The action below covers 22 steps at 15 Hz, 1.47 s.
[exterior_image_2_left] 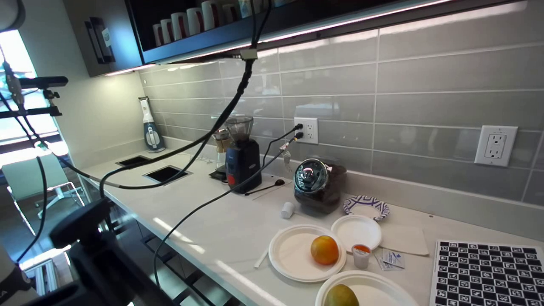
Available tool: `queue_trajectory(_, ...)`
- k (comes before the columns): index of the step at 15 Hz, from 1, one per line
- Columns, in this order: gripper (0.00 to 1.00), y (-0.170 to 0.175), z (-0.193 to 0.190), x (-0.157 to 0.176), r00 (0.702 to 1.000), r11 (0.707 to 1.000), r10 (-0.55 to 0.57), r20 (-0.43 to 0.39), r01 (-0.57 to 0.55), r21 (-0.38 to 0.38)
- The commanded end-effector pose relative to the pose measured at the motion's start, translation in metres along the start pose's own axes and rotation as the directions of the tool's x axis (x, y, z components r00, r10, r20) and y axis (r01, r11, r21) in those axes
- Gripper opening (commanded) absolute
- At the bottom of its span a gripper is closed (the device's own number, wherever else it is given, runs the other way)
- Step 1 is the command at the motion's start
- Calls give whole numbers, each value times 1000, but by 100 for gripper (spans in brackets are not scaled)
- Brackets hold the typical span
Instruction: Stack the cups together, then put them upside down
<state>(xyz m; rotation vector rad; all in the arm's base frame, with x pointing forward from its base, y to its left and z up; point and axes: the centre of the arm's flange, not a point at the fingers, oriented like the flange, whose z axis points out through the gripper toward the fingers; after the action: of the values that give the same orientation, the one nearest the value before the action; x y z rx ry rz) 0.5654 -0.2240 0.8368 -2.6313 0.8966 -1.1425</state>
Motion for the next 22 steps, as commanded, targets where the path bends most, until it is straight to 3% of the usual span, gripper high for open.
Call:
queue_trajectory(1, 1, -4, -19, 16, 1000, 999, 15, 6, -16, 35)
queue_trajectory(12, 1, -13, -71, 21, 989, 997, 29, -143, -18, 76)
queue_trajectory(18, 1, -29, -98, 11, 986, 969, 67, -155, -27, 246)
queue_trajectory(22, 1, -38, -115, 6, 987, 947, 72, -142, -23, 320)
